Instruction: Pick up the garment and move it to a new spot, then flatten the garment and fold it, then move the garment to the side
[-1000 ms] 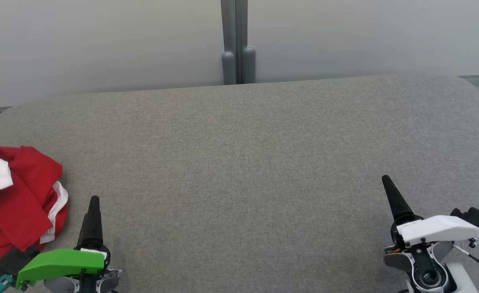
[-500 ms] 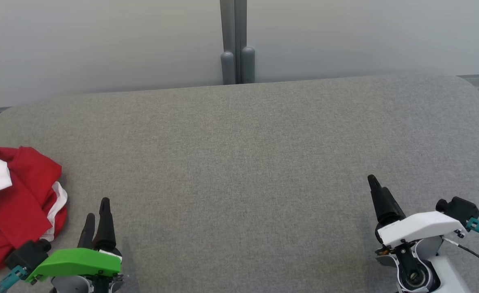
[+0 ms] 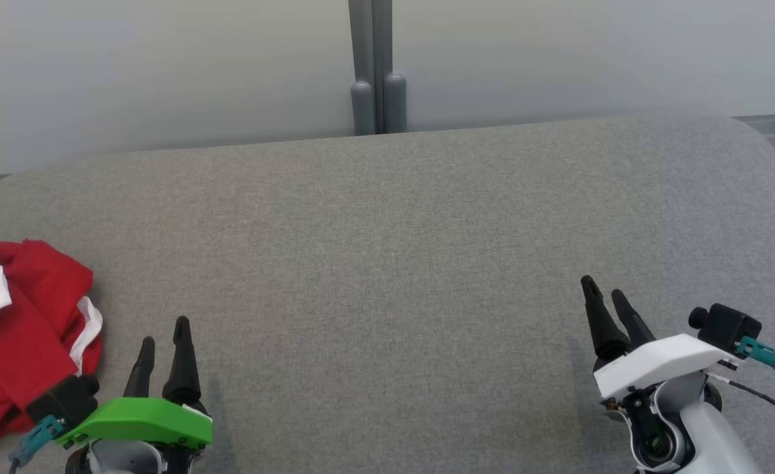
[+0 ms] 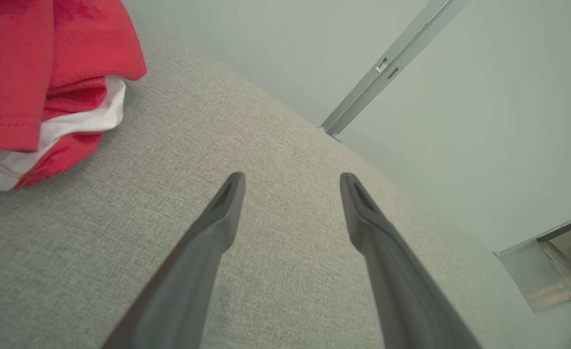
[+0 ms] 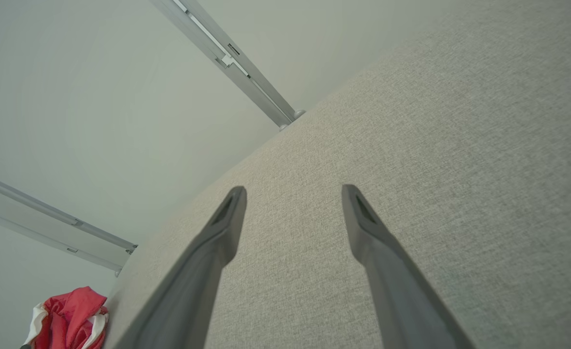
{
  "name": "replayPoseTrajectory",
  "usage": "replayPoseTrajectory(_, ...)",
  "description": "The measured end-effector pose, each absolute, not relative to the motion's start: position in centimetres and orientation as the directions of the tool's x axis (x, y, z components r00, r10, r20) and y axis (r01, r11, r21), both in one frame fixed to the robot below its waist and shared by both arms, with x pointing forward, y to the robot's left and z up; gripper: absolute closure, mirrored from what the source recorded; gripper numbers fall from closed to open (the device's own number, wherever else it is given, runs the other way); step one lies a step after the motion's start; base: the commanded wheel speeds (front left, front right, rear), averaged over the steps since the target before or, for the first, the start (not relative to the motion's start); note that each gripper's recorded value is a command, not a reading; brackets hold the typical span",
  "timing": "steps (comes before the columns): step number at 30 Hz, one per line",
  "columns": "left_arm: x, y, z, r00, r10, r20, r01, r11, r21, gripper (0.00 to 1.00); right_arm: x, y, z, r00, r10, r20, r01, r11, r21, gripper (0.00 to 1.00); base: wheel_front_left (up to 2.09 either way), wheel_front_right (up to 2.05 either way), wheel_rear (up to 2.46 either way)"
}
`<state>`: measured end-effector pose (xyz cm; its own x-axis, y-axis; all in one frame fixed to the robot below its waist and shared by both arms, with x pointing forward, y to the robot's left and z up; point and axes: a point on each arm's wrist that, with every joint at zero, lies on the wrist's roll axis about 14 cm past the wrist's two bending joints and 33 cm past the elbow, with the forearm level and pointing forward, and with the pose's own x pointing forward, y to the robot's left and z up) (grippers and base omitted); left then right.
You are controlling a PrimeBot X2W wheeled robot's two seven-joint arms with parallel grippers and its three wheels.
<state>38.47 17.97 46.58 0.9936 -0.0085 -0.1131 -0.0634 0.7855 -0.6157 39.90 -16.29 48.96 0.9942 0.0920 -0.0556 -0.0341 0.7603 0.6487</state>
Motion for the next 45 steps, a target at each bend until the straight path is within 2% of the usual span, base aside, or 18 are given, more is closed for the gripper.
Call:
replayPoseTrajectory(17, 38.7, 17.3, 46.4, 0.994, -0.028, -0.11, -0.023, 0.896, -0.442, 0.0, 40.3, -15.8, 50.0, 0.993, 0.114, -0.009, -0.095, 0.869, 0.485, 0.0, 0.0, 0.0, 0.0)
replayPoseTrajectory(23, 38.6, 17.2, 46.2, 0.993, -0.032, -0.112, -0.012, 0.928, -0.372, 0.0, 40.1, -15.4, 49.0, 0.991, 0.131, -0.035, -0.104, 0.899, 0.425, 0.0, 0.0, 0.0, 0.0)
replayPoseTrajectory(34, 38.7, 17.0, 46.1, 0.993, -0.042, -0.109, 0.014, 0.968, -0.25, 0.0, 40.4, -15.0, 49.7, 0.988, 0.153, -0.008, -0.143, 0.939, 0.311, 0.0, 0.0, 0.0, 0.0)
replayPoseTrajectory(45, 38.6, 16.9, 46.0, 0.994, -0.05, -0.102, 0.035, 0.989, -0.146, 0.0, 40.3, -16.1, 49.4, 0.992, 0.129, -0.008, -0.124, 0.971, 0.203, 0.0, 0.0, 0.0, 0.0)
